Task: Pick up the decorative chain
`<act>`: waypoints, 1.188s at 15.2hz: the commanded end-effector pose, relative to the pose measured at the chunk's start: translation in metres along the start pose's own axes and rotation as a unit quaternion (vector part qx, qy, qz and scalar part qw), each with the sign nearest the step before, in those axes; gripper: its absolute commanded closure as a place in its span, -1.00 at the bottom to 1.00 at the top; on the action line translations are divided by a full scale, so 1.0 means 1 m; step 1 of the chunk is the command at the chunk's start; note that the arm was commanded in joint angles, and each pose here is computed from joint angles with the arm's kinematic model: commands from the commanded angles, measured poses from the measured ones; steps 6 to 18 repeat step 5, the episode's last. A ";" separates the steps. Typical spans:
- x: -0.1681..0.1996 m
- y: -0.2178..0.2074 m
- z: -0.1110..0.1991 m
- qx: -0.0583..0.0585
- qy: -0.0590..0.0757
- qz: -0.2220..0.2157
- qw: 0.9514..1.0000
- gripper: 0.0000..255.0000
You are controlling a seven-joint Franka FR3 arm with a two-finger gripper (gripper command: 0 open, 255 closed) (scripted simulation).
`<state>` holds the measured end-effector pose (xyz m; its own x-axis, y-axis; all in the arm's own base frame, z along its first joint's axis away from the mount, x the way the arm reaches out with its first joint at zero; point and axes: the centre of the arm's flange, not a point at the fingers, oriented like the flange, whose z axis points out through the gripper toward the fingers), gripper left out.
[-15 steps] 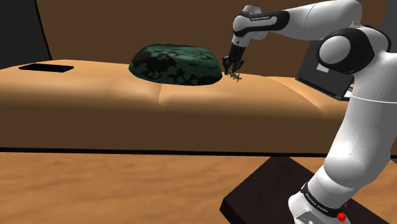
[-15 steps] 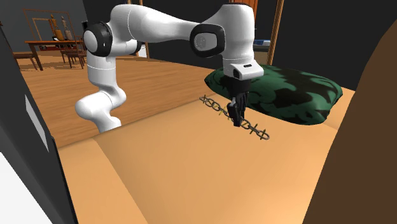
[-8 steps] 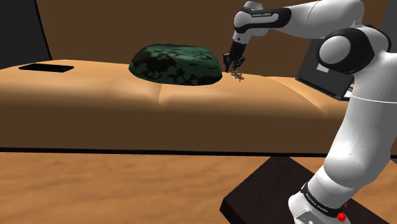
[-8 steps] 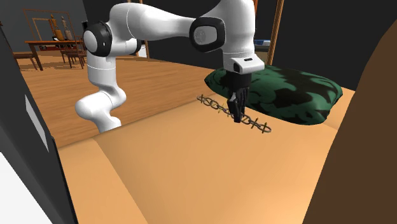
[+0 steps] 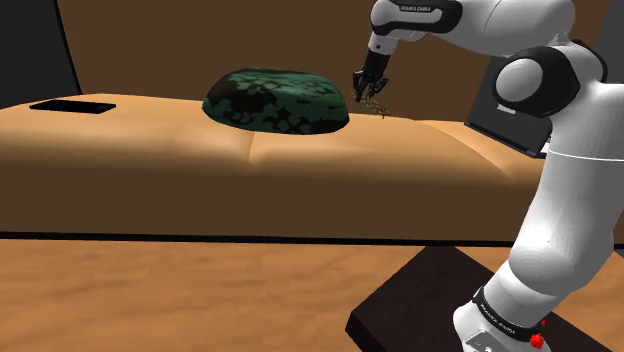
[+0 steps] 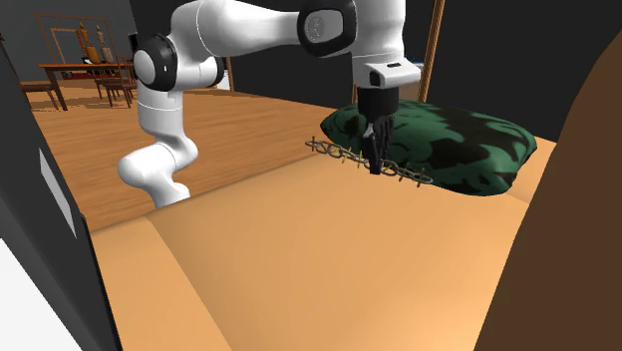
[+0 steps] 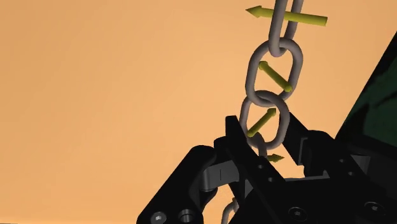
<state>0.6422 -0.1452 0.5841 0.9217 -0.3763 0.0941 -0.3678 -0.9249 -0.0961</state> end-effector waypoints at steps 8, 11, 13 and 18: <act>0.001 -0.002 -0.022 0.000 0.000 0.000 1.000 1.00; 0.001 -0.002 -0.022 0.000 0.000 0.000 1.000 1.00; 0.001 -0.002 -0.022 0.000 0.000 0.000 1.000 1.00; 0.001 -0.002 -0.022 0.000 0.000 0.000 1.000 1.00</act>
